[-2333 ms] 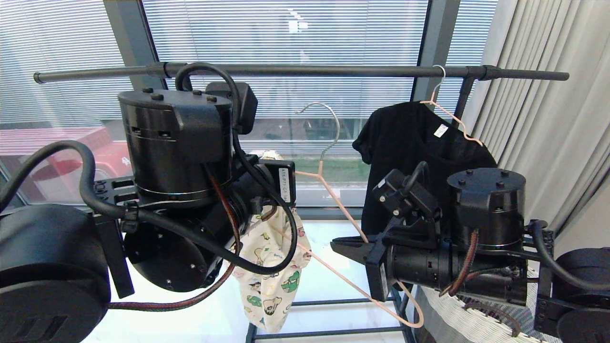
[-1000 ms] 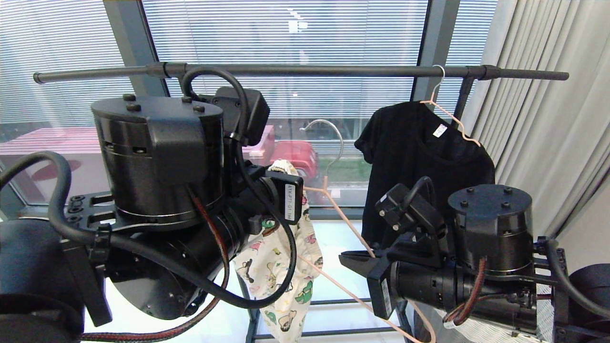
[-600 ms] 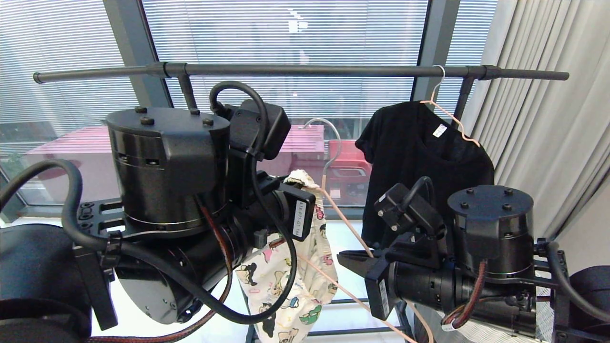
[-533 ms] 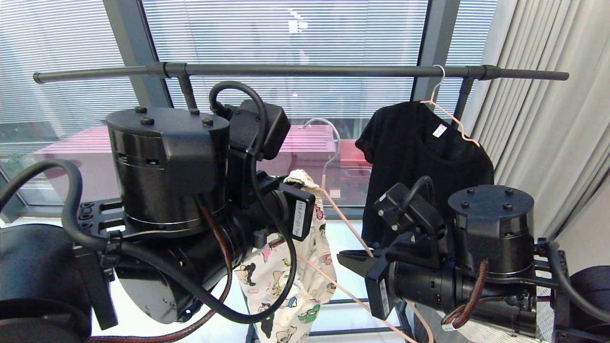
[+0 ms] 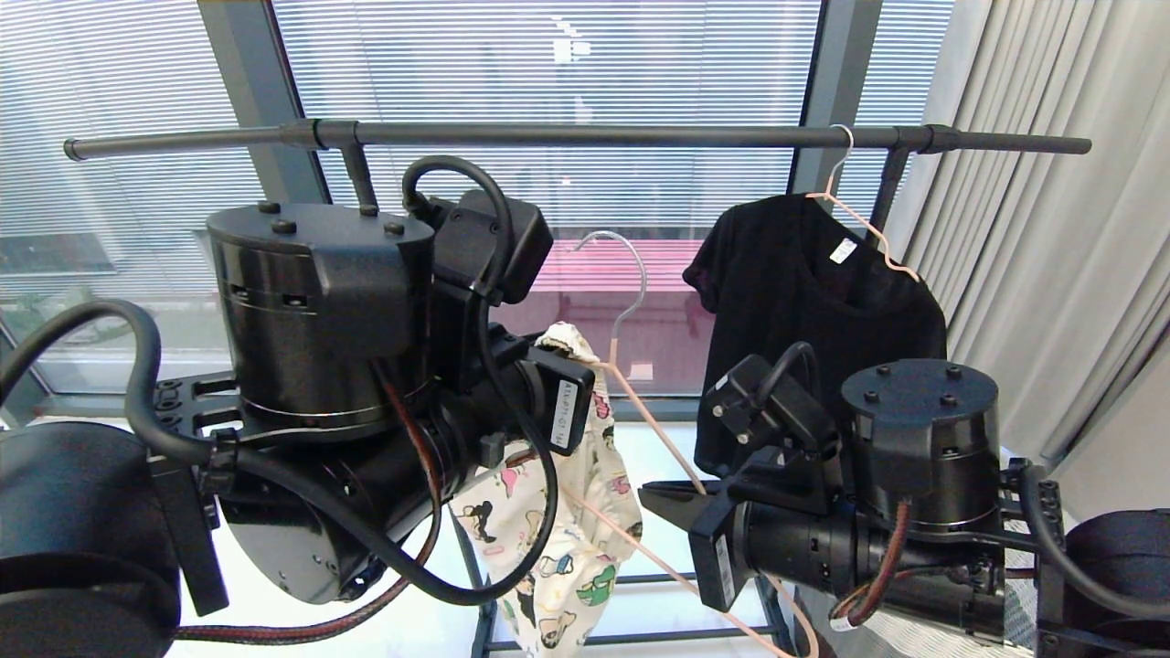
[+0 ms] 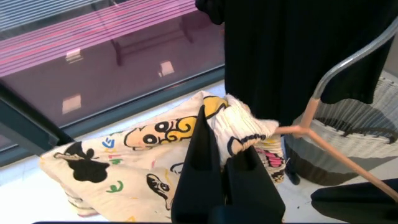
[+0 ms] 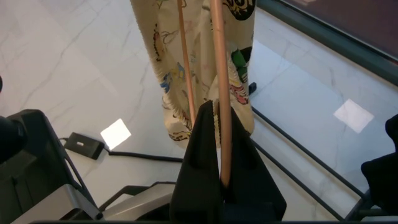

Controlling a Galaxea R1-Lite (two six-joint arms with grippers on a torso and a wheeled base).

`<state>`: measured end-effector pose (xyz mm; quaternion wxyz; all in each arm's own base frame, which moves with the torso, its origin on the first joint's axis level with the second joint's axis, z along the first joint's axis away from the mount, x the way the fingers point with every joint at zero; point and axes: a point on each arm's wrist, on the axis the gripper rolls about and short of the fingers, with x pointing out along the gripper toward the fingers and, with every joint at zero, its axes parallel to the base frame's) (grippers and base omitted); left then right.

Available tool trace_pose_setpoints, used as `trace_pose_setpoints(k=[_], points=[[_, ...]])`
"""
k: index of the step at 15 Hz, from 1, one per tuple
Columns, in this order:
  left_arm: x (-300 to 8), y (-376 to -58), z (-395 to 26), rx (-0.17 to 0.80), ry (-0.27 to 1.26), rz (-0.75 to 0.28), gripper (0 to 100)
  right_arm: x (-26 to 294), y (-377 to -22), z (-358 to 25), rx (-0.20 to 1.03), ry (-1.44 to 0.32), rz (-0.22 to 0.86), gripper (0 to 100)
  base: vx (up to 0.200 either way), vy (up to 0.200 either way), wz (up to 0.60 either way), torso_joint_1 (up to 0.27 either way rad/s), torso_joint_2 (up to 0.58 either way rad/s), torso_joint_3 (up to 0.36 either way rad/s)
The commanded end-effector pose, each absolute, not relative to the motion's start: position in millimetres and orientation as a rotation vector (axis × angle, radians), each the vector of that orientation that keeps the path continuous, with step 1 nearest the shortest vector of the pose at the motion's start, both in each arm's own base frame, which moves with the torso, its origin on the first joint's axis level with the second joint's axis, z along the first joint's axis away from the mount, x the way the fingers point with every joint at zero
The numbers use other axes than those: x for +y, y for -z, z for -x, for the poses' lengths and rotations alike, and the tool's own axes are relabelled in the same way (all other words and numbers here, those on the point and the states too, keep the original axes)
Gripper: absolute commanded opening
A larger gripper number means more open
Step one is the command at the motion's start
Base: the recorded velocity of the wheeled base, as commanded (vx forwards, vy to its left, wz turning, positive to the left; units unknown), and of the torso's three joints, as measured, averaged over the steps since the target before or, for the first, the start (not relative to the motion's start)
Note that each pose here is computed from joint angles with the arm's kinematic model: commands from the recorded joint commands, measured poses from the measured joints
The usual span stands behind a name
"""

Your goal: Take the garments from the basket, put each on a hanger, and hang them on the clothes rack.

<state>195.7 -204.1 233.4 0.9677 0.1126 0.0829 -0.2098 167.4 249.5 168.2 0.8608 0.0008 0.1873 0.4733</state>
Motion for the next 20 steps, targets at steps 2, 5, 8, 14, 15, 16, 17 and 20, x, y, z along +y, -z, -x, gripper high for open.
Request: trace_pose_setpoints(k=[2, 5, 8, 14, 15, 16, 17, 20], points=[[-205, -234, -194, 0.164, 0.443, -0.225, 0, 259, -161, -173, 0.395, -0.995, -0.001, 0, 0.0, 0.0, 0.0, 0.0, 0.0, 0.0], [-205, -236, -194, 0.16, 0.464, -0.224, 0, 260, -162, -174, 0.39, -0.991, -0.002, 0, 0.0, 0.0, 0.0, 0.0, 0.0, 0.0], [-200, -242, -192, 0.143, 0.454, -0.21, 0, 259, -163, -175, 0.379, -0.971, -0.005, 0, 0.0, 0.0, 0.0, 0.0, 0.0, 0.0], [-191, -250, -194, 0.113, 0.429, -0.231, 100, 259, -170, -176, 0.308, -0.905, -0.02, 0, 0.0, 0.0, 0.0, 0.0, 0.0, 0.0], [-191, -252, -193, 0.105, 0.43, -0.227, 100, 258, -170, -177, 0.305, -0.896, -0.02, 0, 0.0, 0.0, 0.0, 0.0, 0.0, 0.0], [-190, -252, -193, 0.103, 0.429, -0.235, 100, 258, -171, -177, 0.295, -0.889, -0.024, 0, 0.0, 0.0, 0.0, 0.0, 0.0, 0.0], [-188, -253, -193, 0.099, 0.424, -0.235, 100, 259, -172, -178, 0.281, -0.888, -0.028, 0, 0.0, 0.0, 0.0, 0.0, 0.0, 0.0], [-176, -257, -190, 0.09, 0.401, -0.227, 100, 257, -167, -179, 0.249, -0.836, -0.025, 0, 0.0, 0.0, 0.0, 0.0, 0.0, 0.0]])
